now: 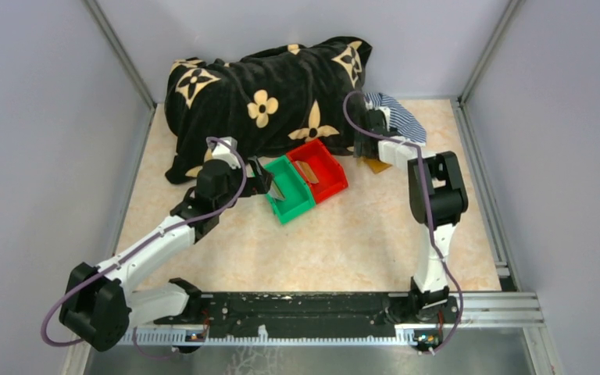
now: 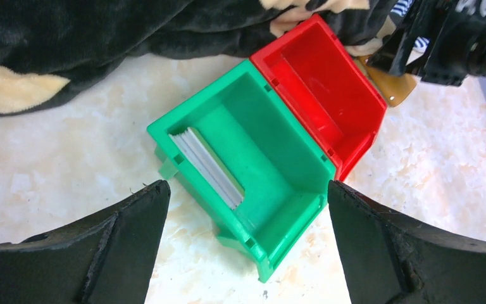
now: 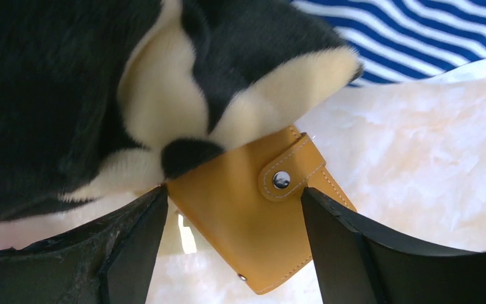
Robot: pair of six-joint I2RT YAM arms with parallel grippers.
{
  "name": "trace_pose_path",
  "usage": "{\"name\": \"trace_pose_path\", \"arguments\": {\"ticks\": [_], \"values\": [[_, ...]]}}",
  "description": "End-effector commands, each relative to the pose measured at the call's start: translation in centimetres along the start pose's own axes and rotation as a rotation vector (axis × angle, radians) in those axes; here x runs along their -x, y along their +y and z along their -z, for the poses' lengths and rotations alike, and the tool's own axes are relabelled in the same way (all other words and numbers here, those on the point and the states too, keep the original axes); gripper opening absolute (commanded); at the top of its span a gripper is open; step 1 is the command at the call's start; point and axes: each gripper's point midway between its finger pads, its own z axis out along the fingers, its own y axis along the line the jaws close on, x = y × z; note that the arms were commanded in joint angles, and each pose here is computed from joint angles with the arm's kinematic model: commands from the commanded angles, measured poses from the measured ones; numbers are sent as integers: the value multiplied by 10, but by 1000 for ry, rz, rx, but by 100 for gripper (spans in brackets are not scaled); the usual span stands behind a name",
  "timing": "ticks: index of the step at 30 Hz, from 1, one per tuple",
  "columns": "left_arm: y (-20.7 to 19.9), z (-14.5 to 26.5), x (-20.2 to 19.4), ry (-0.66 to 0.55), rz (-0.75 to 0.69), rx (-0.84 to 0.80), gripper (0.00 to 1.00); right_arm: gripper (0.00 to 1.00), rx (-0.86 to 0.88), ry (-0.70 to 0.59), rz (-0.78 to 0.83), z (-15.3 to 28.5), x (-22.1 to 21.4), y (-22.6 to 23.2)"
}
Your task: Take the credit cards out of the card holder
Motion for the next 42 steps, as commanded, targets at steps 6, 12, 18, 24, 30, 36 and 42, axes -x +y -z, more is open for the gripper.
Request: {"name": "trace_pose_path", "arguments": {"ticks": [6, 12, 18, 24, 30, 36, 42], "values": [[5, 10, -3, 0, -25, 16, 100, 60, -7, 30, -27, -5, -8, -13], [3, 11, 1, -8, -26, 14, 100, 58, 152, 120, -77, 22, -56, 3], [3, 7, 3, 7, -21, 31, 100, 60, 336, 180, -128, 75, -114, 37], [-6, 5, -1, 24, -10, -21, 100, 61, 398, 166, -83, 139, -143, 59], [-12, 2, -14, 58, 6, -57, 100, 61, 446, 107, -103, 197, -142, 61], [-26, 4, -18, 54, 18, -135, 100, 60, 348, -7, -99, 205, -107, 41], [-41, 9, -37, 100, 41, -212, 100, 36, 308, 4, -107, 182, -98, 56]]}}
